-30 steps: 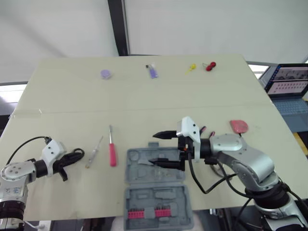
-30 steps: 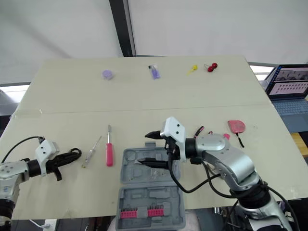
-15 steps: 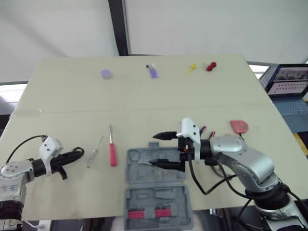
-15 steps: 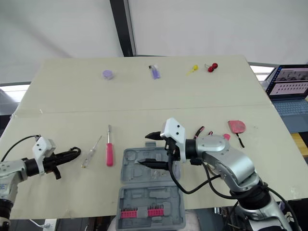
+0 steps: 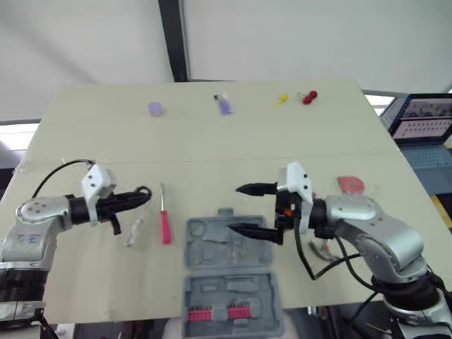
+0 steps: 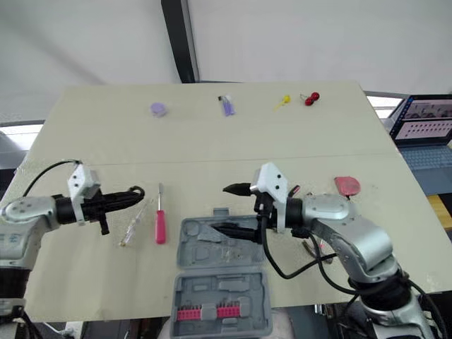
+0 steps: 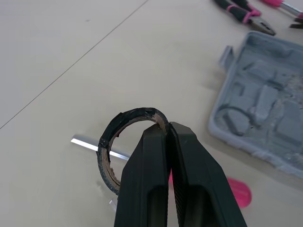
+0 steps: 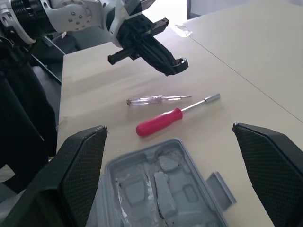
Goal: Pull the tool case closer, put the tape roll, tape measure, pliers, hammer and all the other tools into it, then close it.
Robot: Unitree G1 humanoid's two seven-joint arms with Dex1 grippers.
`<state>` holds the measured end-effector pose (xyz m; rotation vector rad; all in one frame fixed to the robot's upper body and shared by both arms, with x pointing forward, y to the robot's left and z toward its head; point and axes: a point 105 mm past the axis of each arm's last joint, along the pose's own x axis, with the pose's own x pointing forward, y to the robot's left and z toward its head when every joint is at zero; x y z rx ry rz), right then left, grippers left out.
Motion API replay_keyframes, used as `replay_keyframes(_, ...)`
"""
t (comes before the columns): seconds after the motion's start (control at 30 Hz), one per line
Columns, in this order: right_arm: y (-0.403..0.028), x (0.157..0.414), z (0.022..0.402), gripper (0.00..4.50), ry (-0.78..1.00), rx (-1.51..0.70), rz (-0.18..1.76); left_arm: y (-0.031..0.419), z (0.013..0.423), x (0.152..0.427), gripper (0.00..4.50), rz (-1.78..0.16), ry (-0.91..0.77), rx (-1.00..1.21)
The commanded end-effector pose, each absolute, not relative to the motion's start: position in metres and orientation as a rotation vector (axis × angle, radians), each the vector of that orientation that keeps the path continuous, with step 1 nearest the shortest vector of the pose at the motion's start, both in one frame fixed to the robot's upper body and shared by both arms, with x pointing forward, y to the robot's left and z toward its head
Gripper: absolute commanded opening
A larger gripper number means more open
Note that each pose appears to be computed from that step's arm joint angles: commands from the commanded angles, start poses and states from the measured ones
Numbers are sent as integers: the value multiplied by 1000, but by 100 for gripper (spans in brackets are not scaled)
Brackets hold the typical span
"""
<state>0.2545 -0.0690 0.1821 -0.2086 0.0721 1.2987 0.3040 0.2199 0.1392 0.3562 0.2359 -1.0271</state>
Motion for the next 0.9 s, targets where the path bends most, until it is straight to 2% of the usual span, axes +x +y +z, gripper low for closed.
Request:
replay_keyframes(0.03, -74, 249, 192, 450, 34, -230, 1279, 192, 144, 299, 5, -1166, 220, 419)
replay_keyframes(0.13, -81, 250, 188, 450, 53, -249, 1244, 162, 135, 294, 5, -1327, 234, 487)
replay_keyframes(0.33, -88, 248, 185, 450, 63, -260, 1187, 131, 121, 293, 5, -1511, 303, 501)
replay_keyframes(0.57, -91, 243, 181, 450, 73, -251, 1137, 132, 103, 297, 5, -1564, 411, 540)
replay_keyframes(0.9, -91, 237, 179, 450, 81, -229, 1106, 128, 96, 301, 5, -1570, 449, 470)
